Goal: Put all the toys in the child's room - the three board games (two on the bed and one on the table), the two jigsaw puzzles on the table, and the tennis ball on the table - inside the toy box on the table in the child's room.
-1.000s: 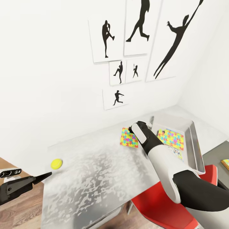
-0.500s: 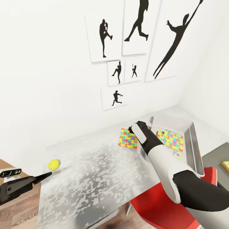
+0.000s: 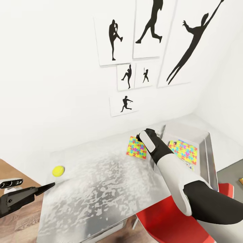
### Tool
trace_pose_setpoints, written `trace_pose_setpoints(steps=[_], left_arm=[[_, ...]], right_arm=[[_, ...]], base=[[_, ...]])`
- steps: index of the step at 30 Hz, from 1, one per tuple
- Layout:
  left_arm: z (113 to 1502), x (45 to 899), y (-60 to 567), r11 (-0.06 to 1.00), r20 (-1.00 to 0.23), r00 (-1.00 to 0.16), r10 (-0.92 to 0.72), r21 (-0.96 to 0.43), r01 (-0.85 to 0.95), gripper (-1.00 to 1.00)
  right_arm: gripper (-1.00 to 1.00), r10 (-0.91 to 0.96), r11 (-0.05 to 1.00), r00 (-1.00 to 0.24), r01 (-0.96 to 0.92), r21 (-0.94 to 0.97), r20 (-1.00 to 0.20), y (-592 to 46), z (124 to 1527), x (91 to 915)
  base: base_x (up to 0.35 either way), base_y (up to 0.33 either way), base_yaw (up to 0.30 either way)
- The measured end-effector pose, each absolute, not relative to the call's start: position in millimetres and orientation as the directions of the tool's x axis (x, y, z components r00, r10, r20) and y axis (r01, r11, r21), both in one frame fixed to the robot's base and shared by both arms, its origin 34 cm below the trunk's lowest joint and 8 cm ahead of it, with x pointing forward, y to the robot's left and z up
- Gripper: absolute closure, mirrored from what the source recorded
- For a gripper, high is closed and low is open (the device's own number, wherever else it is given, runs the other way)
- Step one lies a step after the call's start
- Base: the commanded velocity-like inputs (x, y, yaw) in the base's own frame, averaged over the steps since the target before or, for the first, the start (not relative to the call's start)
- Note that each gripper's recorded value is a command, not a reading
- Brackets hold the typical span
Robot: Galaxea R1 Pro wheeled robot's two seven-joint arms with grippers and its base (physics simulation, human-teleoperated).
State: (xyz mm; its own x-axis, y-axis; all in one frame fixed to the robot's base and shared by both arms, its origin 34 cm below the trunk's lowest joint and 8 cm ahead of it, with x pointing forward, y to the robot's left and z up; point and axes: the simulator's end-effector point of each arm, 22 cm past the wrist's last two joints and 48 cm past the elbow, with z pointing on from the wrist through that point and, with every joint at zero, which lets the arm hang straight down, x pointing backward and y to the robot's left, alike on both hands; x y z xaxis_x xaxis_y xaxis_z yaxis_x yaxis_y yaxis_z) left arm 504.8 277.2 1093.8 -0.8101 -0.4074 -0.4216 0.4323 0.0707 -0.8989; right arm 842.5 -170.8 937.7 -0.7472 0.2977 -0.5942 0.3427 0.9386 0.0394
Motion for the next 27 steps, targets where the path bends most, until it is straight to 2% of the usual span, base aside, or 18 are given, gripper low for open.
trace_pose_setpoints(steps=[9,27], left_arm=[[1093.6,505.1,277.2,0.071,-0.422,-0.81,-0.407,-0.899,0.432,-1.0],[1089.6,506.0,277.2,0.071,-0.414,-0.814,-0.407,-0.903,0.423,-1.0]], right_arm=[[-1.0,0.298,0.939,-0.748,0.343,0.039,-0.594,-170.8,937.1,842.4],[-1.0,0.298,0.939,-0.754,0.343,0.036,-0.586,-170.8,929.7,841.7]], base=[[0.0,-0.004,0.01],[0.0,-0.001,0.068]])
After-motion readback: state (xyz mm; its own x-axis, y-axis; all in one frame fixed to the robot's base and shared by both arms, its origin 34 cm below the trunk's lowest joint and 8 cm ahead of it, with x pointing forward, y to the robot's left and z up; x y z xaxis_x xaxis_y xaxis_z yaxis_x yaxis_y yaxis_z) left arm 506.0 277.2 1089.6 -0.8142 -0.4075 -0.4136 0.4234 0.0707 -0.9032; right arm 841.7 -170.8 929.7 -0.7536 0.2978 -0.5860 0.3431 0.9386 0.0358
